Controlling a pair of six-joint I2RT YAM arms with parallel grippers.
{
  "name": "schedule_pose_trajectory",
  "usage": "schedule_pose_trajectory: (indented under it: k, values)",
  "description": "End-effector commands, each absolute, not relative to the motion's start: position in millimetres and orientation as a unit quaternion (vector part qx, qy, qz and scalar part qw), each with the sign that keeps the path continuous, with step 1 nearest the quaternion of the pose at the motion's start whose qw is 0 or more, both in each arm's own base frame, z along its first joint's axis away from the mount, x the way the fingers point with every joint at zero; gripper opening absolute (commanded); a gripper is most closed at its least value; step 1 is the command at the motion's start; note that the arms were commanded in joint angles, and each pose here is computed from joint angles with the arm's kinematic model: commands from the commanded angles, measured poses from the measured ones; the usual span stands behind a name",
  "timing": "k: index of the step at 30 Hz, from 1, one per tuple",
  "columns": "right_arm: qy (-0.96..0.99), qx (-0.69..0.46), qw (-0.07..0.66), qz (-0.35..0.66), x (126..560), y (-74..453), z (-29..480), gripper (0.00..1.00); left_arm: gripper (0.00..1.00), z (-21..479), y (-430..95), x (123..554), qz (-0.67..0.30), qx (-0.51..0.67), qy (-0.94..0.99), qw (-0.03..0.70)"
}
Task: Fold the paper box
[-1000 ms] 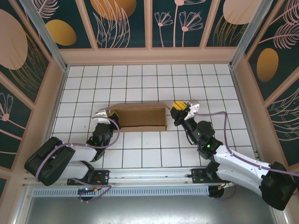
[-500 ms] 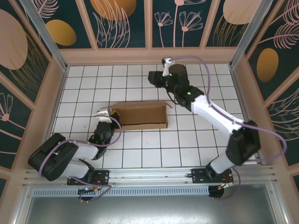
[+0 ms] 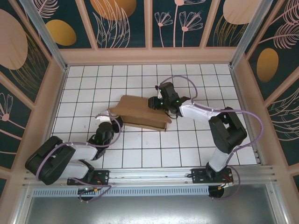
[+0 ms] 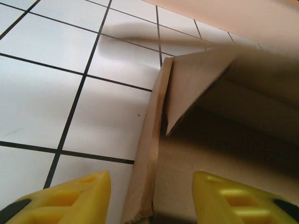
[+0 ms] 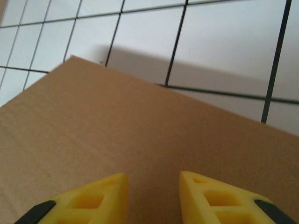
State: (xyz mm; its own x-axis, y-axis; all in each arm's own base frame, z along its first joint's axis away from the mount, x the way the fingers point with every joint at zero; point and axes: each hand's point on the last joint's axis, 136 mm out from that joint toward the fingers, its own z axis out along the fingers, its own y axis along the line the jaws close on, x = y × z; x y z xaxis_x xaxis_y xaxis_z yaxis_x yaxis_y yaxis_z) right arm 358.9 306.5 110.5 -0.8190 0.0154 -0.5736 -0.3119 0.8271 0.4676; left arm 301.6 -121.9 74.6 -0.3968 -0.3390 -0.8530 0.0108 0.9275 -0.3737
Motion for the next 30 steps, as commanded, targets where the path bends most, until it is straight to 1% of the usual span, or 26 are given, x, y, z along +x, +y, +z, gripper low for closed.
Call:
schedule_pose_trajectory:
  k: [1, 4, 8, 9, 11, 12, 15, 18, 21, 24, 28, 30]
  values:
    - [0.903, -0.069, 0.313, 0.286, 364, 308, 106, 0.34, 0.52, 70, -122, 297, -0.175, -0.13, 0.833, 0.509]
    - [0.903, -0.067, 0.318, 0.28, 367, 305, 101, 0.34, 0.52, 68, -117, 289, -0.173, -0.148, 0.839, 0.493]
    - [0.903, -0.07, 0.326, 0.272, 372, 303, 99, 0.35, 0.5, 62, -100, 277, -0.161, -0.193, 0.842, 0.477]
    - [0.902, -0.071, 0.328, 0.27, 373, 304, 100, 0.35, 0.49, 61, -95, 274, -0.156, -0.207, 0.842, 0.474]
    - [0.903, -0.075, 0.329, 0.265, 374, 302, 98, 0.35, 0.44, 55, -75, 264, -0.132, -0.273, 0.837, 0.456]
    - [0.905, -0.075, 0.328, 0.261, 374, 302, 96, 0.35, 0.42, 56, -70, 261, -0.123, -0.295, 0.835, 0.448]
    - [0.91, -0.078, 0.322, 0.249, 372, 298, 87, 0.35, 0.47, 68, -75, 259, -0.116, -0.267, 0.854, 0.432]
    - [0.916, -0.079, 0.313, 0.24, 369, 294, 75, 0.35, 0.49, 80, -68, 255, -0.101, -0.28, 0.853, 0.428]
    - [0.924, -0.081, 0.299, 0.223, 366, 290, 57, 0.36, 0.47, 102, -54, 255, -0.086, -0.3, 0.833, 0.456]
    - [0.936, -0.076, 0.29, 0.184, 364, 280, 37, 0.35, 0.45, 132, -51, 261, -0.08, -0.286, 0.818, 0.492]
    - [0.946, -0.083, 0.271, 0.156, 359, 276, 19, 0.36, 0.43, 169, -73, 278, -0.104, -0.217, 0.821, 0.517]
    - [0.946, -0.085, 0.27, 0.159, 357, 277, 20, 0.36, 0.43, 176, -94, 289, -0.119, -0.17, 0.832, 0.515]
